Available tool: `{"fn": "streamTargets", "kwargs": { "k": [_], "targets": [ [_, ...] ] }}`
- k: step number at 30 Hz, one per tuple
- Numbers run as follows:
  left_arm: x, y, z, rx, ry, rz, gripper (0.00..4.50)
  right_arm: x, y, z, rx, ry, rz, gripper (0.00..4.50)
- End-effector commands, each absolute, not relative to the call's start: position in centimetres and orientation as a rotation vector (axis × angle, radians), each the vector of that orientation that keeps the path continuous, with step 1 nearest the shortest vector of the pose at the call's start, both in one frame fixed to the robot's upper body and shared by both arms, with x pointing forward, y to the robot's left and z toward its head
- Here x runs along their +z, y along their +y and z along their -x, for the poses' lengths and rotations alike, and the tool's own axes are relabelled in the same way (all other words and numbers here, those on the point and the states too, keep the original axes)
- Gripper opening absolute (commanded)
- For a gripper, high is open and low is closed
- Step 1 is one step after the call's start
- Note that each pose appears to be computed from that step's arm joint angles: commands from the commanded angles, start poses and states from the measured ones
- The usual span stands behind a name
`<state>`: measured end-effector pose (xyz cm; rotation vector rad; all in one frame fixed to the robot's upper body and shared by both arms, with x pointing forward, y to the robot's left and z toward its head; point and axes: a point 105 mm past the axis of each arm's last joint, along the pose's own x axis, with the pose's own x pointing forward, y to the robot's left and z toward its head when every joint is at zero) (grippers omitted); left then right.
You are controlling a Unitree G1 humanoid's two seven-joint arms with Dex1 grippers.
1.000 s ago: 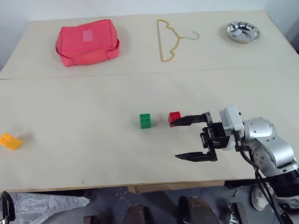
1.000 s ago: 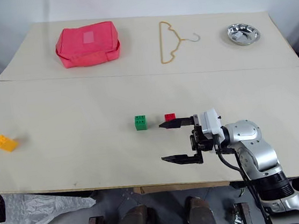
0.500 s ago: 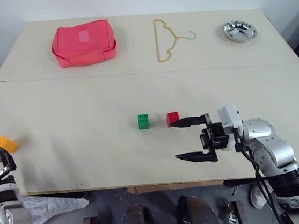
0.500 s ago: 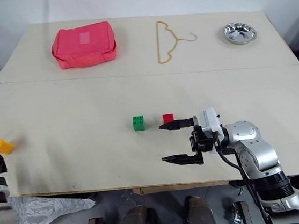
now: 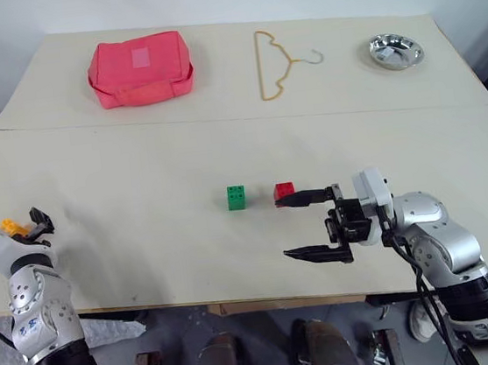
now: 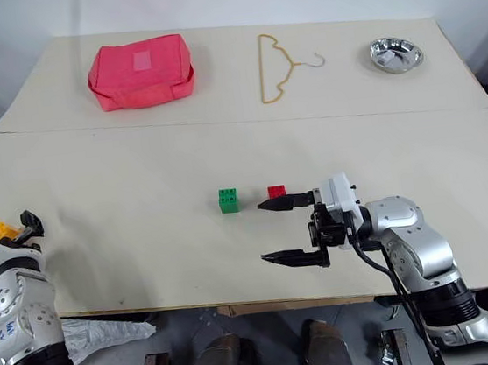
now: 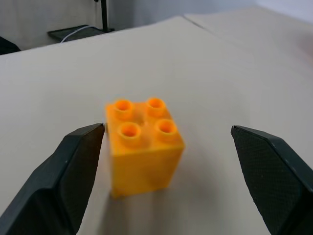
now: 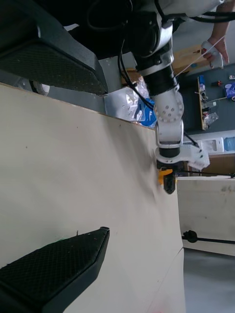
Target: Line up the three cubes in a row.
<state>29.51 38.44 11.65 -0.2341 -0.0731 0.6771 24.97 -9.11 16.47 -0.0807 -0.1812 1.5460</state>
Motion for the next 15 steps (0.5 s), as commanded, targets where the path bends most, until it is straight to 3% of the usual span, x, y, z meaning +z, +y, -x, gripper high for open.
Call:
{"fn": "streamTargets", "kwargs": {
  "k": [1,9,13,15],
  "targets": [
    [12.0,39.4,-28.7,0.740,-0.085,0.197,3.79,17.1,-9.2,-24.4,1.539,-0.211,0.078,4.50],
    [12.4,39.0,-28.7,0.680,-0.113,0.209,1.47,16.8,-9.5,-24.4,1.501,-0.211,0.079,4.50],
    [14.5,37.6,-29.9,0.462,-0.191,0.228,1.47,16.5,-9.8,-24.2,1.484,-0.199,0.085,4.50],
    [16.3,35.6,-30.8,0.175,-0.228,0.191,1.47,16.5,-10.4,-24.2,1.461,-0.187,0.088,4.50]
  ]
}}
